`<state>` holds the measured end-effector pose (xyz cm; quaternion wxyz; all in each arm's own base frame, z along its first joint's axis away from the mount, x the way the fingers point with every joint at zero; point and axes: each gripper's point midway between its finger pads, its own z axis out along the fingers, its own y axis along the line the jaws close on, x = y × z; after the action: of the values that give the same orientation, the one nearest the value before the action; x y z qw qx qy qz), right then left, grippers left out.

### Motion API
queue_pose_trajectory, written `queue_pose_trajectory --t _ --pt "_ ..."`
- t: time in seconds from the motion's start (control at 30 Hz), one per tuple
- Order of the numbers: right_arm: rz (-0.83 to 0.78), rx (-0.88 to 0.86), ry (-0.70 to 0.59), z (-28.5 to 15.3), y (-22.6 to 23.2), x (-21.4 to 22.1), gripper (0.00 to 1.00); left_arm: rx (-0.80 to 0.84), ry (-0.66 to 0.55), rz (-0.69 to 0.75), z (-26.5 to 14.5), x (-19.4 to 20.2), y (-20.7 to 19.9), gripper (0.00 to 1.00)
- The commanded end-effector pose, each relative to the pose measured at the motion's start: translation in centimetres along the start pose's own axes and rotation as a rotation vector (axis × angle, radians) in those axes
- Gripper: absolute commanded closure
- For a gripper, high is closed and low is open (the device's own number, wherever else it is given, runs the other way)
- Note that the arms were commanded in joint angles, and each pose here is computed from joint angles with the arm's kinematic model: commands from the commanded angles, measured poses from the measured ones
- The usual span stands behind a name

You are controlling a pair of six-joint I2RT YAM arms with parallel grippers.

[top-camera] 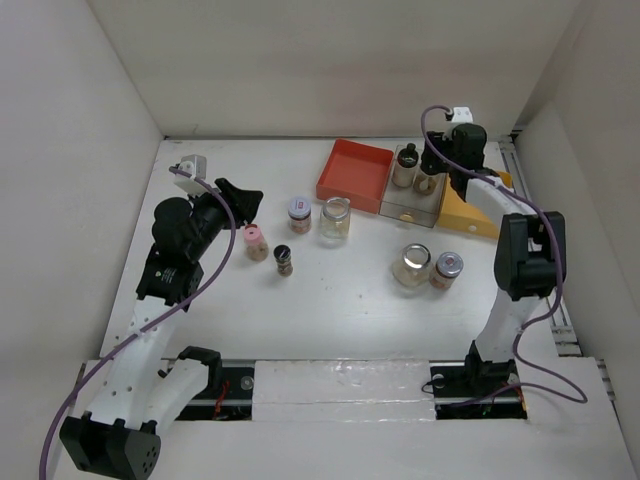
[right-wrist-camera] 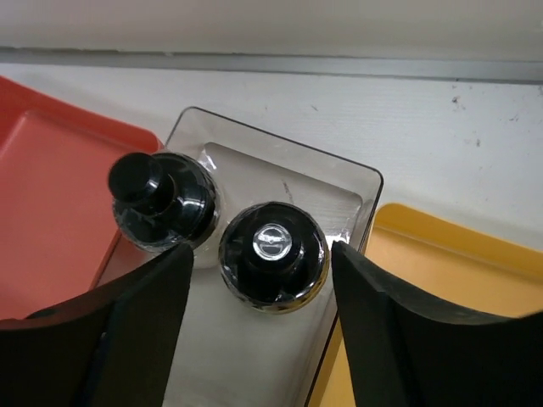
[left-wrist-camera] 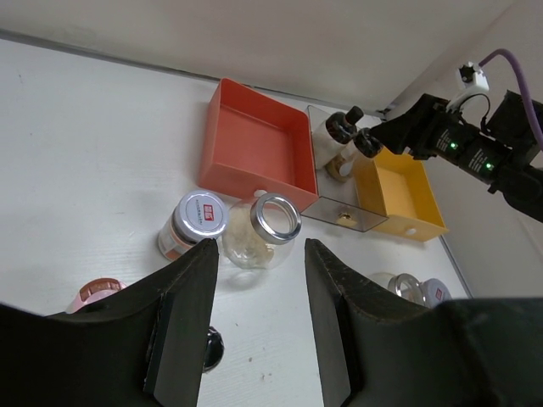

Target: Organize the condiment bottles

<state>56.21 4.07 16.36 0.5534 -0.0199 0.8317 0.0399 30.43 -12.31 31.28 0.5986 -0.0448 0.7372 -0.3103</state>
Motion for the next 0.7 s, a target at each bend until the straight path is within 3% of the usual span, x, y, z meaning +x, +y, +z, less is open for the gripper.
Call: queue_pose_trajectory --t 0.0,0.07,0.2,0.27,0.3,0.43,0.5,0.67 --pt "-0.011 -0.017 -0.228 -4.4 0.5 -9.4 0.27 0.041 -0.046 0.006 -0.1 -1.4 -1.0 0.59" --pt "-0.013 -0.018 -0.26 -7.2 0.7 -10.7 0.24 0.053 -0.049 0.008 -0.3 -1.5 -1.3 0.59" --pt "0.005 0.015 -0.246 -12.4 1.8 -9.2 0.24 0.076 -0.07 0.015 -0.8 -2.0 -1.9 0.59" --pt "0.042 0.086 -0.172 -14.1 1.5 -4.7 0.24 0.089 -0.074 0.018 -1.1 -2.2 -2.3 0.58" --pt "0.09 0.094 -0.205 -16.3 1.6 -5.0 0.24 0.095 -0.083 0.012 -1.4 -2.4 -2.5 0.58" --pt "0.105 0.132 -0.074 -20.1 1.7 1.6 0.24 0.108 -0.087 0.015 -1.8 -2.4 -2.8 0.57" --pt "0.074 0.212 0.066 -22.2 0.5 6.6 0.23 0.113 -0.095 0.017 -2.1 -2.5 -2.9 0.57" --pt "0.122 0.189 0.106 -26.8 0.5 9.8 0.23 0.117 -0.103 0.019 -2.3 -2.7 -3.1 0.57"
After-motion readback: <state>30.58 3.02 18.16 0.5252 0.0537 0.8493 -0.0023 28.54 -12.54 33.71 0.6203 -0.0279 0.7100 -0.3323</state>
